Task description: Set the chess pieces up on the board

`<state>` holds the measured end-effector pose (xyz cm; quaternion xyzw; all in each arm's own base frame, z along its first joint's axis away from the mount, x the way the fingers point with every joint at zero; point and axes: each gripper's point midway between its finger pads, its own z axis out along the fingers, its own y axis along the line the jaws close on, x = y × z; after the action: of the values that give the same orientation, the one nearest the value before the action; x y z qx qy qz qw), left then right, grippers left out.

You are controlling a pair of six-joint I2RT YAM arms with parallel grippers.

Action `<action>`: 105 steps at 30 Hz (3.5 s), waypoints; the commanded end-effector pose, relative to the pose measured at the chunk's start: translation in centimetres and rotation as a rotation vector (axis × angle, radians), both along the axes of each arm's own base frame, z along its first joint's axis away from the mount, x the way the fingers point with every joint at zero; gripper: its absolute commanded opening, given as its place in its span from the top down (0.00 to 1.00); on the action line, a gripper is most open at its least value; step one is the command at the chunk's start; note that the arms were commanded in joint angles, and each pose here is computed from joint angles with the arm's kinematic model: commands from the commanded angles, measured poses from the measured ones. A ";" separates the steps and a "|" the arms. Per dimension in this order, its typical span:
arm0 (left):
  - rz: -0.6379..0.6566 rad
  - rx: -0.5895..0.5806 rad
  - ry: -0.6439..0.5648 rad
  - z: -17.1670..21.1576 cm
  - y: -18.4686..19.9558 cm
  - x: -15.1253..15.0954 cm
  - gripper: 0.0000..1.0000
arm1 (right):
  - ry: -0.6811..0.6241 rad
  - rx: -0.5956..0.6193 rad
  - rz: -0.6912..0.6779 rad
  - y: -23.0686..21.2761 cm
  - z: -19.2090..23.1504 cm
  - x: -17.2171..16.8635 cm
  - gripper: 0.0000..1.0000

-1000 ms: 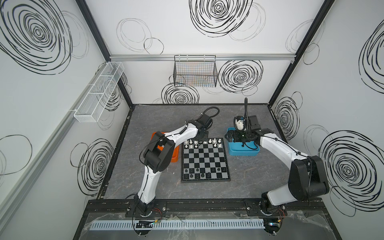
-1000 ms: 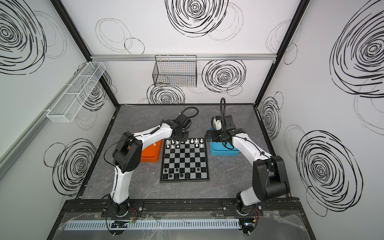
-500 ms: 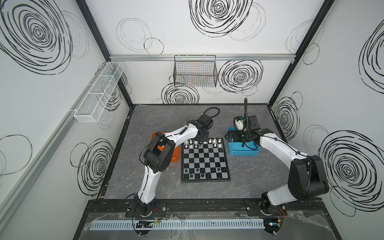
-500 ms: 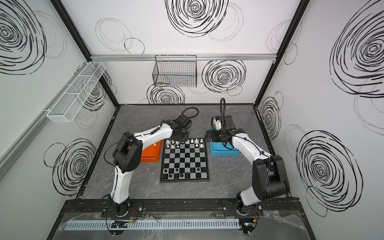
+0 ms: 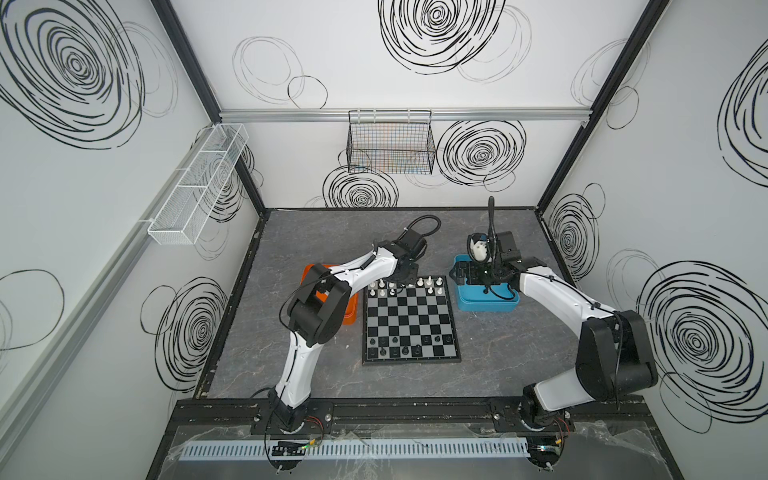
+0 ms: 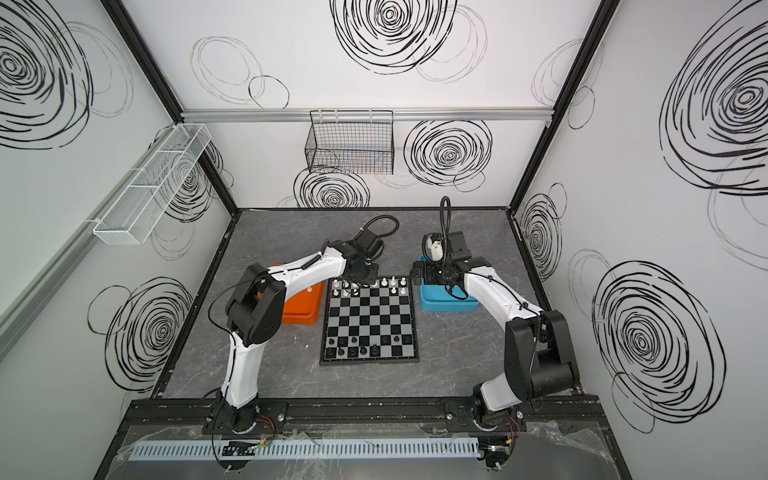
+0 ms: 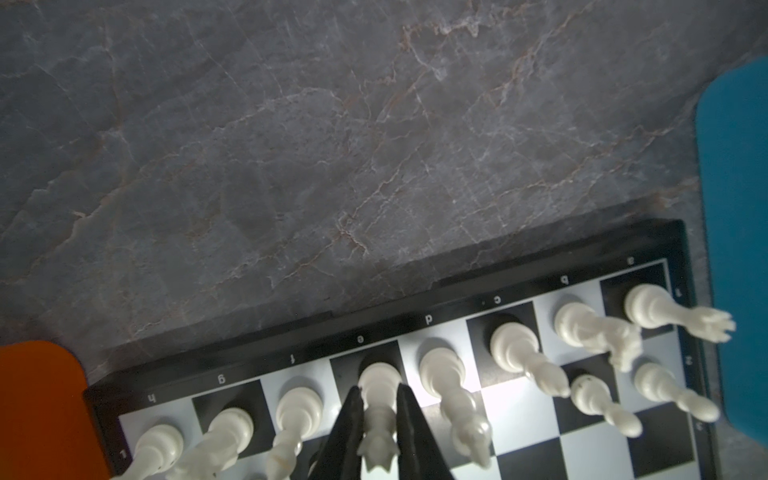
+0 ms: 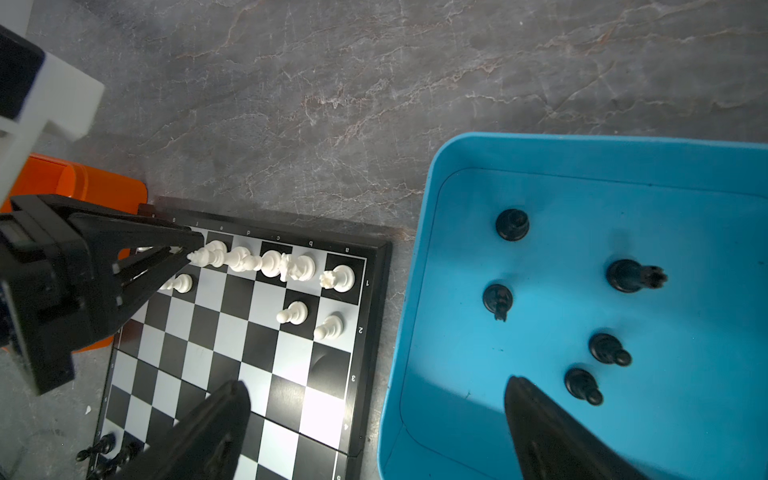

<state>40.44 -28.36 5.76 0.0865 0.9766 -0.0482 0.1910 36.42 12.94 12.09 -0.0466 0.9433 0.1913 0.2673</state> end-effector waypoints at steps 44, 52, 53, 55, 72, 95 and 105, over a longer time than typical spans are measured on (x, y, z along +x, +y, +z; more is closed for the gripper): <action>0.018 -0.017 -0.057 4.2 0.0 0.5 0.68 | -0.011 0.007 -0.005 0.0 0.1 0.3 0.00; 0.021 -0.030 -0.073 5.8 -0.1 0.5 0.68 | -0.014 0.006 -0.005 0.0 0.3 0.3 0.00; 0.021 -0.032 -0.077 6.1 0.0 0.5 0.68 | -0.017 0.004 -0.006 -0.1 0.4 0.4 0.00; 0.025 -0.034 -0.090 7.0 0.1 0.5 0.68 | -0.022 -0.002 -0.012 -0.2 0.7 0.5 0.00; 0.130 -0.107 -0.300 18.0 9.6 0.2 0.38 | 0.014 -0.151 -0.224 -7.1 1.7 2.0 0.00; 0.311 -0.165 -0.270 14.2 21.1 0.2 0.04 | 0.190 -0.260 -0.160 -5.7 -4.2 2.3 0.28; 0.312 -0.168 -0.247 13.1 21.4 0.6 0.04 | 0.213 -0.285 -0.152 -5.3 -5.8 3.3 0.39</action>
<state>40.39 -7.09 19.09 -0.0786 0.9428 -0.0827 0.3132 39.03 7.61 5.94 0.0108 0.9849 0.0501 0.1651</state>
